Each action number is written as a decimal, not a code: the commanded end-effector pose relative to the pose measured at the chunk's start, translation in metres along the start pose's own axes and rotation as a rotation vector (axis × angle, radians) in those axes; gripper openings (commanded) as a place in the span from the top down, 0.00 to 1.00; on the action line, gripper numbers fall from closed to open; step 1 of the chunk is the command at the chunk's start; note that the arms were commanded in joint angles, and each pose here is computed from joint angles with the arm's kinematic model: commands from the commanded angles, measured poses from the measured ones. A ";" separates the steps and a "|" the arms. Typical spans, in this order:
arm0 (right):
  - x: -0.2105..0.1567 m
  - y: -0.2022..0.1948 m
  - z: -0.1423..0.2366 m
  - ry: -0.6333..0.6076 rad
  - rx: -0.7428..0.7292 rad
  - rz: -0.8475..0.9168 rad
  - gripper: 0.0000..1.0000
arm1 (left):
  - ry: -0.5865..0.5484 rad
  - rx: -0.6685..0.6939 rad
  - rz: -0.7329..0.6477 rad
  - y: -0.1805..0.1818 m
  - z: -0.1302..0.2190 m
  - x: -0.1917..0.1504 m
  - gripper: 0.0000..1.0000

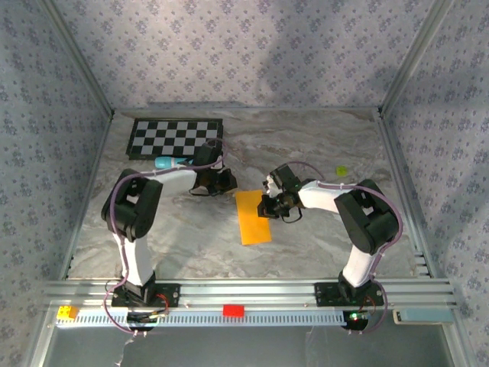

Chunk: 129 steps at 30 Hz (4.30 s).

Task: Fold a paper plane with a square sheet of paper (pick it up from the middle)
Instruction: First fold the square sheet of paper in half at the center of the table.

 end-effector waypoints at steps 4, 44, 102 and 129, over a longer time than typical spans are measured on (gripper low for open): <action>-0.042 -0.047 -0.009 0.139 -0.189 -0.090 1.00 | 0.003 -0.090 -0.082 -0.038 0.023 -0.014 0.87; -0.046 -0.048 -0.006 0.139 -0.190 -0.092 1.00 | -0.063 0.013 0.040 -0.006 0.011 0.004 0.85; -0.050 -0.051 -0.007 0.145 -0.202 -0.102 1.00 | 0.215 -0.054 0.020 0.021 -0.014 -0.166 0.86; -0.050 -0.048 -0.004 0.138 -0.202 -0.099 1.00 | 0.325 -0.061 -0.073 0.015 -0.001 -0.201 0.85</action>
Point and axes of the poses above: each hand's point on the last joint's axis, 136 mm out from that joint toward the fingers, its own z axis back along the fingers, its own y axis along the line the jaws close on, x = y × z, the point moved 3 cm from there along z, back along the fingers, and after that the axes turned 3 degrees about z, right-handed, at the moved point
